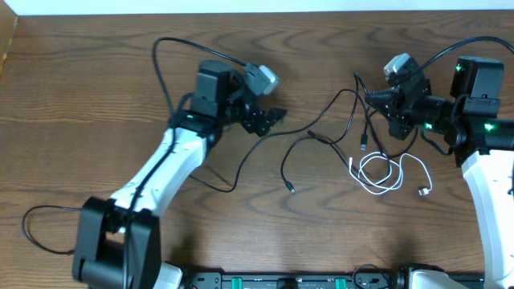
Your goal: Untangle cables
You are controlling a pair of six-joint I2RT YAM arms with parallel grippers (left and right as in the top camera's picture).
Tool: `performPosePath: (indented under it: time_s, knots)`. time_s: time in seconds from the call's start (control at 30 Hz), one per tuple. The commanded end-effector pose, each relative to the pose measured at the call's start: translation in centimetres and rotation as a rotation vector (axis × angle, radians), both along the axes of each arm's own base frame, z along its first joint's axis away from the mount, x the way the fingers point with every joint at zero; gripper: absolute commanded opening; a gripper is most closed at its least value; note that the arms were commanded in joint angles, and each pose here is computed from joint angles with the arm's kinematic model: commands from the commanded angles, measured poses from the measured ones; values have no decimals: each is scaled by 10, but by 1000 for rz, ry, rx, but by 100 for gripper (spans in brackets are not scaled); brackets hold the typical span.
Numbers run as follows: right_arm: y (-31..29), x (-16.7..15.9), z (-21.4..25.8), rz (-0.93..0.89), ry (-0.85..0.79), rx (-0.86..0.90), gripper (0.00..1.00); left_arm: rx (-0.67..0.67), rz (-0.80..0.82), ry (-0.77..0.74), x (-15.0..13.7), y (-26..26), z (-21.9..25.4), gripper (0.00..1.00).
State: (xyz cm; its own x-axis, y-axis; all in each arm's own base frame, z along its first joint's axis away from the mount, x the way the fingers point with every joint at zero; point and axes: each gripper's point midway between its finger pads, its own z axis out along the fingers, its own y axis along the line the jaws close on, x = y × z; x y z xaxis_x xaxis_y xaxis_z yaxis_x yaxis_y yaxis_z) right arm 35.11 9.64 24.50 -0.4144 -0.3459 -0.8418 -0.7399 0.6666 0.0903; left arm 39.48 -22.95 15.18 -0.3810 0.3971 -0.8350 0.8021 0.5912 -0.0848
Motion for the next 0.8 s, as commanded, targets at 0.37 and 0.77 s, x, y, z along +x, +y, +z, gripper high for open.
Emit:
performPosePath:
  time_s: [0.37, 0.77]
  knots:
    - [8, -20, -4, 86, 6, -24, 1, -43, -154, -127, 6, -82, -46, 90]
    - [33, -46, 14, 265, -20, 119, 1, -106, -189, -259, 17, -110, -52, 90]
